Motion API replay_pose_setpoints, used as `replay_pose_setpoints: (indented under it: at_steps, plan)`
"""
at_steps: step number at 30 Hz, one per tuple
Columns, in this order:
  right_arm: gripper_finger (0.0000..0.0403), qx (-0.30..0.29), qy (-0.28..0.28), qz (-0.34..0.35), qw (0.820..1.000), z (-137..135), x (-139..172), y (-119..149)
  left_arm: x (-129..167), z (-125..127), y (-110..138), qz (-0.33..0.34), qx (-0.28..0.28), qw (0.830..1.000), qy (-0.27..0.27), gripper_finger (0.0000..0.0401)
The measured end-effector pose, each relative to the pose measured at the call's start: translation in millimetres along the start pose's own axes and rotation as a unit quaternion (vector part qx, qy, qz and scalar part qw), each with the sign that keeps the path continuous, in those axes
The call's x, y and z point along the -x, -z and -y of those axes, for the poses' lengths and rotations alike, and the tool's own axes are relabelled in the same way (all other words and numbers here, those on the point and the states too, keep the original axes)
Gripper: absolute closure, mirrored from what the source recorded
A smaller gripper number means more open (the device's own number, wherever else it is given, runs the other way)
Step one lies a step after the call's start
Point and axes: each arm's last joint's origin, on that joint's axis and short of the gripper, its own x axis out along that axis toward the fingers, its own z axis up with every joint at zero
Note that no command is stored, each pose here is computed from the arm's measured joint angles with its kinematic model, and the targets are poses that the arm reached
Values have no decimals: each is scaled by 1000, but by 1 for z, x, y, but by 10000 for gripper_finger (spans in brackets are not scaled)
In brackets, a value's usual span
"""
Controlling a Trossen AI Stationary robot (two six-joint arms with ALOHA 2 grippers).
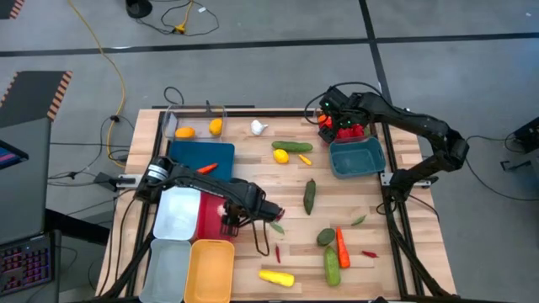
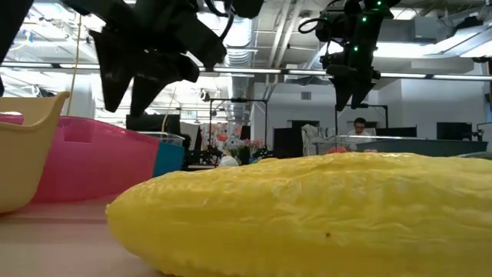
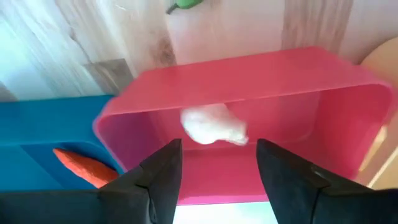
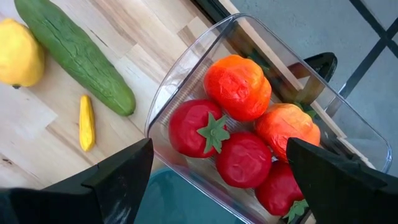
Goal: Sort produce into baskets
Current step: Put the white garlic into the red bin
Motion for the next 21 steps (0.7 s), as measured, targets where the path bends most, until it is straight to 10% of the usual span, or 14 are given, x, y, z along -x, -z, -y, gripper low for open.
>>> replay_pose_setpoints:
  at_steps: [8, 21]
  plan:
    - [10, 4, 1, -13, 1000, 0, 0, 3, 22, -49, 15, 42, -39, 998, -10, 207]
    - [10, -17, 0, -15, 1000, 0, 0, 3, 39, -187, 20, 220, 62, 963, -146, 207]
